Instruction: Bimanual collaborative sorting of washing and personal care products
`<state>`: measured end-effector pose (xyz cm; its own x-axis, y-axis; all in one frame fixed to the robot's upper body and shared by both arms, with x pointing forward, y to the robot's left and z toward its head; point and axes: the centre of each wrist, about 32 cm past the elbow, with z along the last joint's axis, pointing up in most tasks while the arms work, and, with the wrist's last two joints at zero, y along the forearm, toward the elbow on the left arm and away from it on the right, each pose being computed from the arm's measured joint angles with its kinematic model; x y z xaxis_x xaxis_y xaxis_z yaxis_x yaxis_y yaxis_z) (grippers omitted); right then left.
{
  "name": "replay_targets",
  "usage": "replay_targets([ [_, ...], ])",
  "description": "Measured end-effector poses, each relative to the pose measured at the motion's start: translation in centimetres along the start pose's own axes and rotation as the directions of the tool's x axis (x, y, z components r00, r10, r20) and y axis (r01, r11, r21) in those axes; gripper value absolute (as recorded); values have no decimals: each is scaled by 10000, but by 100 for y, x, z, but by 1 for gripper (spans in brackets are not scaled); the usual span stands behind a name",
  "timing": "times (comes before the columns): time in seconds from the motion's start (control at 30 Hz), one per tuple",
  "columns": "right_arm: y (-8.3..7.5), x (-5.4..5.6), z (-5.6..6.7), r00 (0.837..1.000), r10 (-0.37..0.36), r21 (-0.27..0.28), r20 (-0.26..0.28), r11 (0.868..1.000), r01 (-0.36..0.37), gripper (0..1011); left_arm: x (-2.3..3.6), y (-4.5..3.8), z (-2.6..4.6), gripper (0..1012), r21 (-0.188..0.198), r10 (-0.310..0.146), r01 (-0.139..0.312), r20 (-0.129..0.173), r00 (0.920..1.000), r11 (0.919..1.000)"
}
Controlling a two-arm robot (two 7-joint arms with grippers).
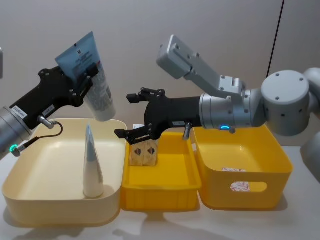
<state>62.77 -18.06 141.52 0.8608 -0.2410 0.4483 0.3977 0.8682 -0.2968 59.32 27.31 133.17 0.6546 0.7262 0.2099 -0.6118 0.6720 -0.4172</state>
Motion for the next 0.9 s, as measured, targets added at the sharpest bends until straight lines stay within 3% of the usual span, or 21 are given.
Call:
replay_targets([
  [0.47,-80,-3,90,9997,-105,170,228,9998,101,1001,-14,24,-10,235,91,81,-80,-22,10000,9999],
  [0.9,7,29,90,9985,-495,471,225,9977,484,1001,-28,3,-14,235,122,78,-78,-46,10000,9999],
])
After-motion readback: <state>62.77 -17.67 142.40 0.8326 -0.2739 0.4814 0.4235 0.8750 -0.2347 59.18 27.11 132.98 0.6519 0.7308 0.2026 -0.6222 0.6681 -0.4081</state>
